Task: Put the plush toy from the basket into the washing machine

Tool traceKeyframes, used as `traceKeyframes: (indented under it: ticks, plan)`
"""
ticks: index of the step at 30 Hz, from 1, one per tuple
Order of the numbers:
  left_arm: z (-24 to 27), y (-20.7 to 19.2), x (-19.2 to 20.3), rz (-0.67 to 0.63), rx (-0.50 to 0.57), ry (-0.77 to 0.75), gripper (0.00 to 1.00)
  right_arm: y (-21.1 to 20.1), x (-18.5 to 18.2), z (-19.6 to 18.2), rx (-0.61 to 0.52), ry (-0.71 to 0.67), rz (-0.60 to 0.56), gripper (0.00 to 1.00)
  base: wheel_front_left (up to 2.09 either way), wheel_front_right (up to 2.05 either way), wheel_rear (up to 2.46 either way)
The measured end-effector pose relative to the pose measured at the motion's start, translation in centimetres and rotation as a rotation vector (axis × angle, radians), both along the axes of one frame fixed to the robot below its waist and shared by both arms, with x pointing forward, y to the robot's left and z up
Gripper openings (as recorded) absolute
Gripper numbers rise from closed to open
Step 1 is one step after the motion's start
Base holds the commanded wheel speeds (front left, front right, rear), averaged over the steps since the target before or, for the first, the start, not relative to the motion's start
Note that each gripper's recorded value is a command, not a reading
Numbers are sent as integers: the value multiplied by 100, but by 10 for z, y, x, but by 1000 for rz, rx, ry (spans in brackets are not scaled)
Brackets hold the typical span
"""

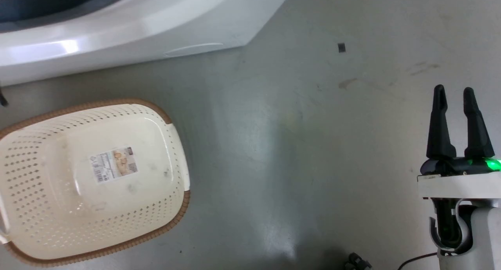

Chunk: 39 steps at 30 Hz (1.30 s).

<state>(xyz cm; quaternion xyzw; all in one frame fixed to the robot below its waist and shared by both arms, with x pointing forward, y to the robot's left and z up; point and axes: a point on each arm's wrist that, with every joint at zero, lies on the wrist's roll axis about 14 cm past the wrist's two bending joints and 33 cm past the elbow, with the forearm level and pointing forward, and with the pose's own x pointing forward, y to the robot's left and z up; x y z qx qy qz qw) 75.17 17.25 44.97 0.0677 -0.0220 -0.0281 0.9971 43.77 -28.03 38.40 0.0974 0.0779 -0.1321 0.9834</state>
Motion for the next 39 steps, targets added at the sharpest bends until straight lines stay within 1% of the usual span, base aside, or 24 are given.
traceKeyframes:
  ticks: [8, 9, 10, 16, 20, 26, 32, 39]
  plan:
    - [-7, 1, 14, 16, -7, -17, 0, -5, -1, -9, -8, 27, -10, 100, 0, 0, 0]
    - [-9, 1, 13, 18, -9, -10, 45, -4, -1, -10, -7, 27, -9, 100, 0, 0, 0]
    - [-10, 1, 13, 18, -3, -8, 100, -4, -1, -10, -5, 27, -8, 100, 0, 0, 0]
    - [1, 0, 7, 12, 10, -12, 100, 4, 3, -4, 7, 6, 11, 100, 0, 0, 0]
    - [-2, -2, -7, 7, 0, 15, 100, 7, 4, 6, 7, -19, 22, 100, 0, 0, 0]
    - [-11, -2, -37, 10, -14, 62, 100, 13, 7, 25, 1, -67, 41, 100, 0, 0, 0]
    - [5, 5, -60, 23, -32, 46, 100, 21, 7, 42, -7, -105, 67, 100, 0, 0, 0]
    - [8, 3, -112, 34, -30, 52, 100, 33, -2, 62, -6, -145, 98, 100, 0, 0, 0]
